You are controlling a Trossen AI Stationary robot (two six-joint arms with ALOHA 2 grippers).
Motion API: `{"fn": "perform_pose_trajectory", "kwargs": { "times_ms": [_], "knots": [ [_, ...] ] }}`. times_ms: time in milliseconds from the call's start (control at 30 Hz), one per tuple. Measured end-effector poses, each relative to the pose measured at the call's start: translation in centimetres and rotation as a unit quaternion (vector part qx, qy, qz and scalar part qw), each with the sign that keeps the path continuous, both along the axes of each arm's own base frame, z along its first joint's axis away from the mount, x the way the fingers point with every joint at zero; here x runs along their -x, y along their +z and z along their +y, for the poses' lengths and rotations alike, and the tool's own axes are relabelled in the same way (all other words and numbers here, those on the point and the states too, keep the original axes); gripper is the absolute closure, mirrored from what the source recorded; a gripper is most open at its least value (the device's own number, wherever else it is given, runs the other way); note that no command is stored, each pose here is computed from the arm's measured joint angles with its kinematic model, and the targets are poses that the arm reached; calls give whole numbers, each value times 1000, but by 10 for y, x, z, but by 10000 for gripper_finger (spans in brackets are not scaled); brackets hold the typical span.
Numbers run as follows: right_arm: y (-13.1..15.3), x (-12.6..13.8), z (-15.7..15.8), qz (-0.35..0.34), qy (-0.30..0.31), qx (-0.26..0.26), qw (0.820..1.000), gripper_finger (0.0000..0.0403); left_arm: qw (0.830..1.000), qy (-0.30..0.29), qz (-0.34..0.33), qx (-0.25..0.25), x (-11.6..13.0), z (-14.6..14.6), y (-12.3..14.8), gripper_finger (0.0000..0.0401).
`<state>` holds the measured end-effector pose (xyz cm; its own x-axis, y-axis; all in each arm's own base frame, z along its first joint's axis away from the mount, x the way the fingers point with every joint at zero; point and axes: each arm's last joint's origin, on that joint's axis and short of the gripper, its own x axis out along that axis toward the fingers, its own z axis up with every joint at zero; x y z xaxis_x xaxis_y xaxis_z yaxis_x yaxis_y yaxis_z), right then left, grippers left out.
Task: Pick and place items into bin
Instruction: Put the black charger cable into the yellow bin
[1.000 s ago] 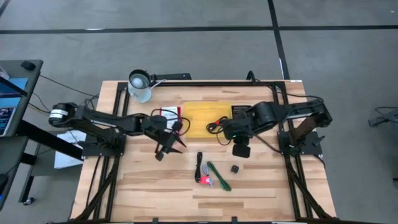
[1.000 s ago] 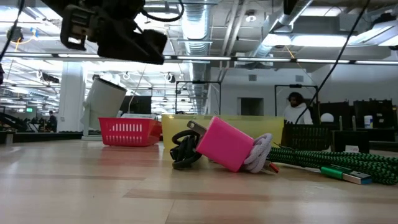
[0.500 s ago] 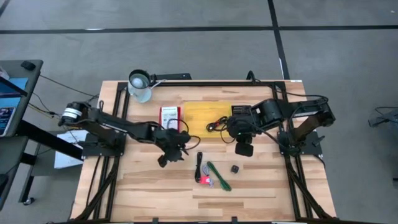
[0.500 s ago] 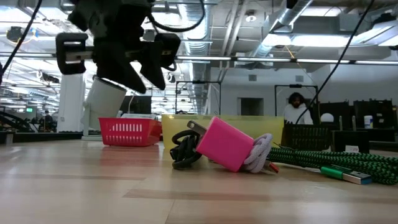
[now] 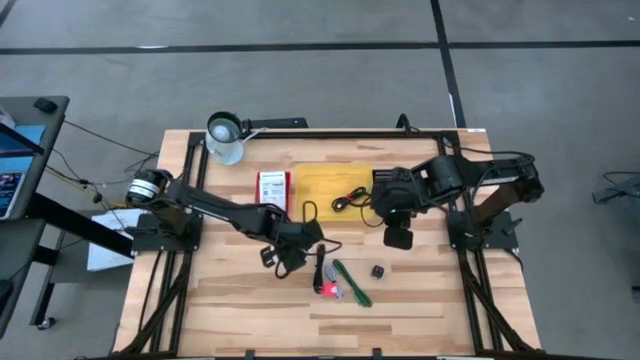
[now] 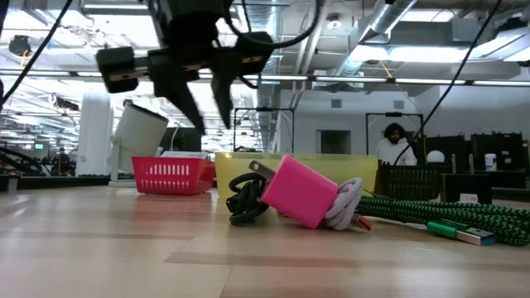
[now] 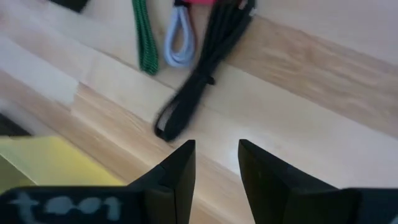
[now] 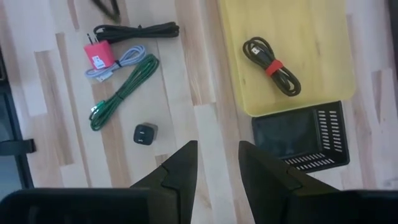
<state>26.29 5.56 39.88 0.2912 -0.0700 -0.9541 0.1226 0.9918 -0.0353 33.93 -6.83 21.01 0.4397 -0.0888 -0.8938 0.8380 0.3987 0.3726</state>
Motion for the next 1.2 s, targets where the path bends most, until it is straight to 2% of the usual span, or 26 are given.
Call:
{"fn": "perform_pose_trajectory", "kwargs": {
  "times_ms": [300,567,1200],
  "knots": [
    [18,22,-5,-38,-6,-7,999,290,1000,-23,-10,-19,-28,-6,-4,289],
    [19,23,-6,-41,-2,5,999,290,999,-28,2,-41,-46,-9,-19,274],
    [17,21,-6,-37,3,7,999,290,990,-103,-4,-92,-50,-10,-22,268]
  ]
}}
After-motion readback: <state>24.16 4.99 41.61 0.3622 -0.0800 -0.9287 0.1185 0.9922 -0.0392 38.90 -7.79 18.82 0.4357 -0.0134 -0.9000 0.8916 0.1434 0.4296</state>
